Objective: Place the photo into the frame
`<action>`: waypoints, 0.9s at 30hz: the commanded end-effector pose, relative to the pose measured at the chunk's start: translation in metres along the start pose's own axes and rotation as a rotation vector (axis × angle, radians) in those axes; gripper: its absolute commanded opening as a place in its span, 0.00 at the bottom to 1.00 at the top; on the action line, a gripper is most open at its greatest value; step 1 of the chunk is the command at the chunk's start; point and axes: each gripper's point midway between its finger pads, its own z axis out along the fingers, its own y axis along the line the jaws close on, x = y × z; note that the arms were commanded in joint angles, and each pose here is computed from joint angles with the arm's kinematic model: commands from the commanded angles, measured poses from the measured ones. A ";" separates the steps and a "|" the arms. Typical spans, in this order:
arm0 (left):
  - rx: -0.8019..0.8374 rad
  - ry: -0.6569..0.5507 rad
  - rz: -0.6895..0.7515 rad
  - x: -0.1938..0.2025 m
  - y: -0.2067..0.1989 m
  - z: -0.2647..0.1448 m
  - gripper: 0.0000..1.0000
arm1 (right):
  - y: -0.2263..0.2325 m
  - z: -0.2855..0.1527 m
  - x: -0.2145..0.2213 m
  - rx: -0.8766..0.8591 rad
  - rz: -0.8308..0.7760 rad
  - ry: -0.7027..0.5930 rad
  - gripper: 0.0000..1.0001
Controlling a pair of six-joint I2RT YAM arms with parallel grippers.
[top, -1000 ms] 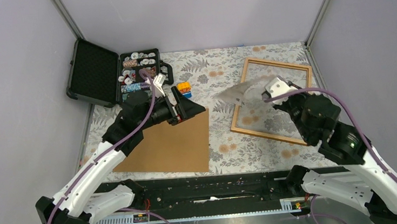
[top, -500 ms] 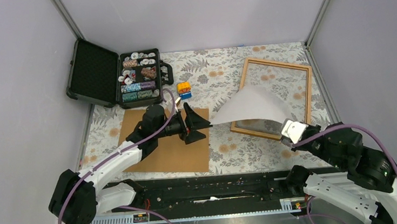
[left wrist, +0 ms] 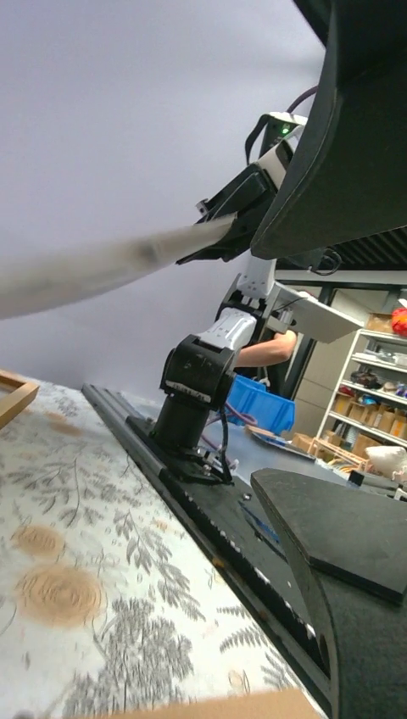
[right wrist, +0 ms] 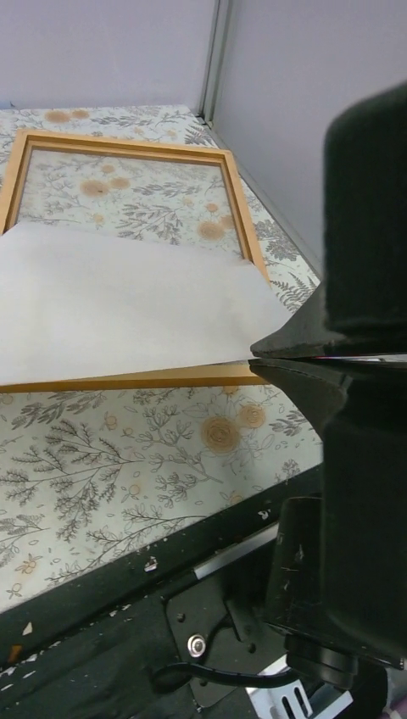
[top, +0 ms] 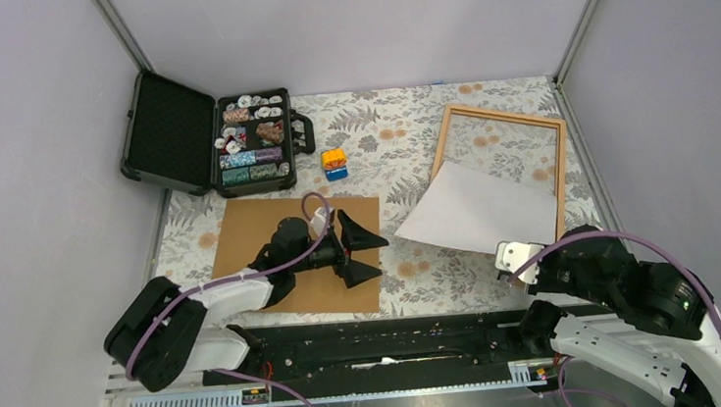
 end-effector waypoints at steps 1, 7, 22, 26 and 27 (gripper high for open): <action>0.179 0.081 0.084 0.022 -0.051 0.011 0.99 | 0.008 -0.009 0.009 -0.028 -0.045 0.004 0.00; 0.222 0.119 0.076 0.036 -0.054 0.025 0.99 | 0.019 0.001 0.010 -0.065 -0.048 -0.016 0.00; 0.006 0.140 -0.168 0.051 -0.004 0.025 0.84 | 0.015 0.011 0.022 -0.046 -0.068 0.064 0.00; -0.093 0.083 -0.240 0.054 0.006 0.028 0.82 | 0.013 0.014 0.024 -0.039 -0.076 0.086 0.00; -0.099 0.080 -0.243 0.053 0.005 0.030 0.81 | 0.013 0.015 0.024 -0.036 -0.078 0.088 0.00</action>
